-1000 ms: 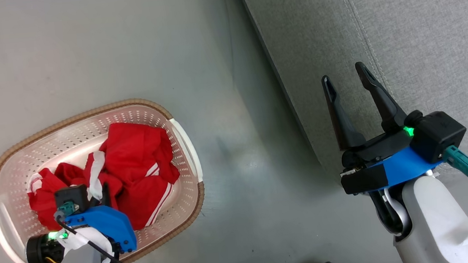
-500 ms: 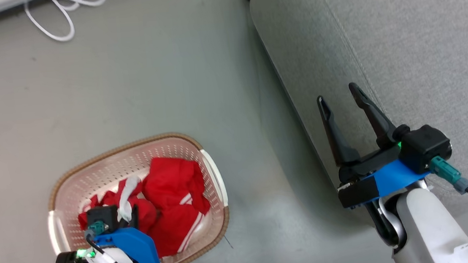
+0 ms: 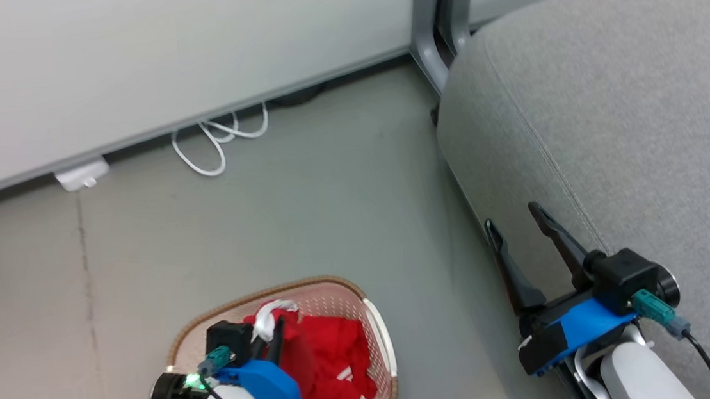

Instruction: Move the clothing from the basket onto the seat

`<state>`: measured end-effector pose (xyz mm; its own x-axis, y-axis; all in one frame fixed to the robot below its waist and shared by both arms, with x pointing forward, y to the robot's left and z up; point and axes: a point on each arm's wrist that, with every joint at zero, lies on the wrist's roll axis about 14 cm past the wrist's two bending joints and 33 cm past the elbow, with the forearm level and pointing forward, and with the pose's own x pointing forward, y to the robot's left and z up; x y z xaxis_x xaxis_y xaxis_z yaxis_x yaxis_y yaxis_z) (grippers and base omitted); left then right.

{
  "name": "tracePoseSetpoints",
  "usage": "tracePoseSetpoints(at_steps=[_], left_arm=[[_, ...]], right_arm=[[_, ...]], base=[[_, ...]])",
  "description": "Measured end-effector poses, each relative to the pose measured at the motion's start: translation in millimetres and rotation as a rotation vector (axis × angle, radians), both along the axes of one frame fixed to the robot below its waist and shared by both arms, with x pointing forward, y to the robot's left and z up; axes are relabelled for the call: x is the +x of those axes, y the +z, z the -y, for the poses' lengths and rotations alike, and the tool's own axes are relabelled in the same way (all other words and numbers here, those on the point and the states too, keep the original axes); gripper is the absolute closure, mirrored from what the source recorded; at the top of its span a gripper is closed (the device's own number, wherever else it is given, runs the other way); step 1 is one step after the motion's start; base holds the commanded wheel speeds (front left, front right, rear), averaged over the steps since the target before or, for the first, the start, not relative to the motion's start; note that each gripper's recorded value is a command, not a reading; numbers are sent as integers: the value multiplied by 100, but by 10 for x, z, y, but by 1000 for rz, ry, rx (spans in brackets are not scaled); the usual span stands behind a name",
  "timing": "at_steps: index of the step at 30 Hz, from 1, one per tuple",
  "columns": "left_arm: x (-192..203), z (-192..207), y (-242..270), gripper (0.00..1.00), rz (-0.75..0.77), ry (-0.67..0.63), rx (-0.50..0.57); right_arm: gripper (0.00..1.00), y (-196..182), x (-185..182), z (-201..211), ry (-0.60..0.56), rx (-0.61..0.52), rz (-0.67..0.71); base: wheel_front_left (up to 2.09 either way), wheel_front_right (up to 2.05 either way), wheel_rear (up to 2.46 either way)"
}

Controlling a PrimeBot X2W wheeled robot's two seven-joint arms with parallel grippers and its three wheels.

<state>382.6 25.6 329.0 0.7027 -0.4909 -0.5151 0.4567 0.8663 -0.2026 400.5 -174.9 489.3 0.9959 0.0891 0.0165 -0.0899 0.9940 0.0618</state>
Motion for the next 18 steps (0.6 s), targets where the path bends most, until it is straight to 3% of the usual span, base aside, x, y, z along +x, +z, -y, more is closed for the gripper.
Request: tracePoseSetpoints(at_steps=[18], left_arm=[[179,423,1561,100,401,-103,-181]], right_arm=[[0,222,-252,-523,146,4,55]], base=[[0,0,0]])
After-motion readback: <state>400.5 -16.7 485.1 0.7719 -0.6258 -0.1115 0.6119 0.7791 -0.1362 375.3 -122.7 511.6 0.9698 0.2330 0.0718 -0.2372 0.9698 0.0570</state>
